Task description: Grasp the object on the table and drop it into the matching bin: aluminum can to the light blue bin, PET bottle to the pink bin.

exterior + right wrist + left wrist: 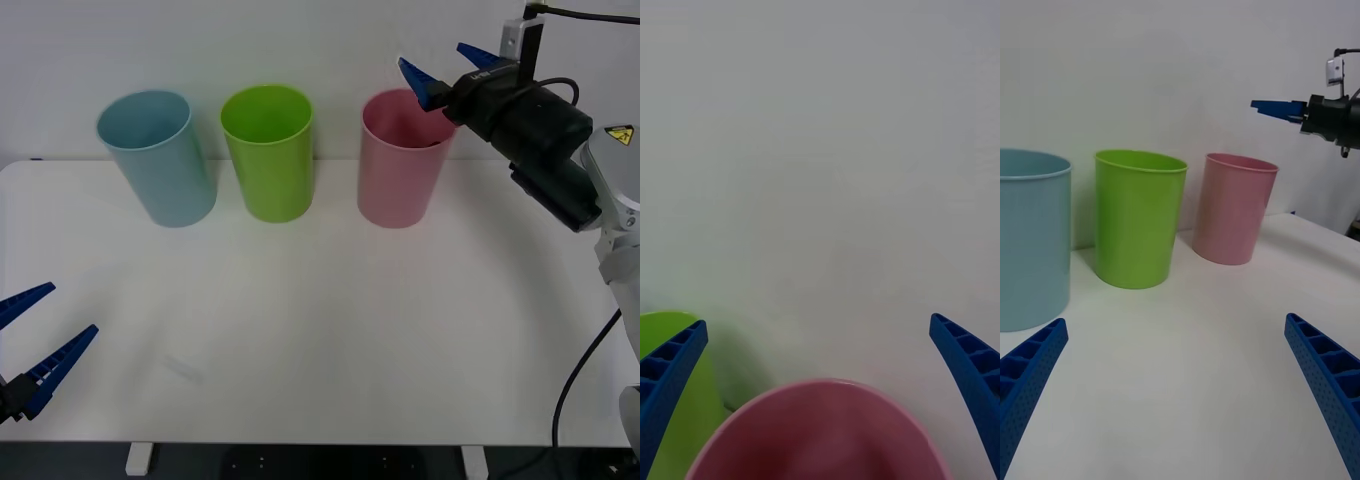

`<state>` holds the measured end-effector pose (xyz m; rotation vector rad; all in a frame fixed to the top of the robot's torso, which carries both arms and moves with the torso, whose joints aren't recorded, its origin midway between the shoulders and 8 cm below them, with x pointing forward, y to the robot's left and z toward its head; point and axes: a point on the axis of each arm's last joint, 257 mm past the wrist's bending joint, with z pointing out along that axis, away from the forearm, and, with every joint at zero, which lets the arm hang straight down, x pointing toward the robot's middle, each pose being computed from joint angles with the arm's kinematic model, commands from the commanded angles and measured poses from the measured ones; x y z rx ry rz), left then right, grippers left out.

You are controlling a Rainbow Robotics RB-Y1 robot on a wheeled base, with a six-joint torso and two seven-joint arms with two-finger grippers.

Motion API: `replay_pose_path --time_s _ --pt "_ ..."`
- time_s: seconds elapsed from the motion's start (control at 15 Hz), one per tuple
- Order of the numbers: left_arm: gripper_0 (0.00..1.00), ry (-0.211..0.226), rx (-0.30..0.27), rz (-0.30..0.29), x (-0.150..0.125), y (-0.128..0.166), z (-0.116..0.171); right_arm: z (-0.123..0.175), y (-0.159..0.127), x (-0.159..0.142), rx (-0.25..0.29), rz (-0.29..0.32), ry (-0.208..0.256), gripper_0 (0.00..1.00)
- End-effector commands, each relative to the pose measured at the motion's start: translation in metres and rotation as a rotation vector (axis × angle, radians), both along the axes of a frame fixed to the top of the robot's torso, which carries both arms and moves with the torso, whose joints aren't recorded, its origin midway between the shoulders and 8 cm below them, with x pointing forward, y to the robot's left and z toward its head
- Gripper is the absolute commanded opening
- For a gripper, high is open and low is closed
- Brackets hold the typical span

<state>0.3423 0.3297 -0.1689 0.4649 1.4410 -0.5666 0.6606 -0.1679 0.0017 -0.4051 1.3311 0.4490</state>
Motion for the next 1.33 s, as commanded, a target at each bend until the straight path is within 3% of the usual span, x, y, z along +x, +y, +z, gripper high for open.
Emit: replay_pose_path --time_s 0.07,0.6,0.73,1.07,1.33 --pt "1.00 0.000 0.000 0.000 0.000 0.000 0.000 -0.008 -0.015 -0.017 -0.010 -0.003 -0.007 1.00" --pt "1.00 0.000 0.000 0.000 0.000 0.000 0.000 -0.035 -0.054 -0.065 -0.046 0.033 -0.003 1.00" --pt "1.00 0.000 0.000 0.000 0.000 0.000 0.000 -0.046 -0.064 -0.077 -0.069 0.051 0.003 1.00" --pt "1.00 0.000 0.000 0.000 0.000 0.000 0.000 -0.080 -0.093 -0.103 -0.205 0.052 -0.017 1.00" --pt "1.00 0.000 0.000 0.000 0.000 0.000 0.000 -0.109 -0.114 -0.129 -0.228 0.074 0.025 1.00"
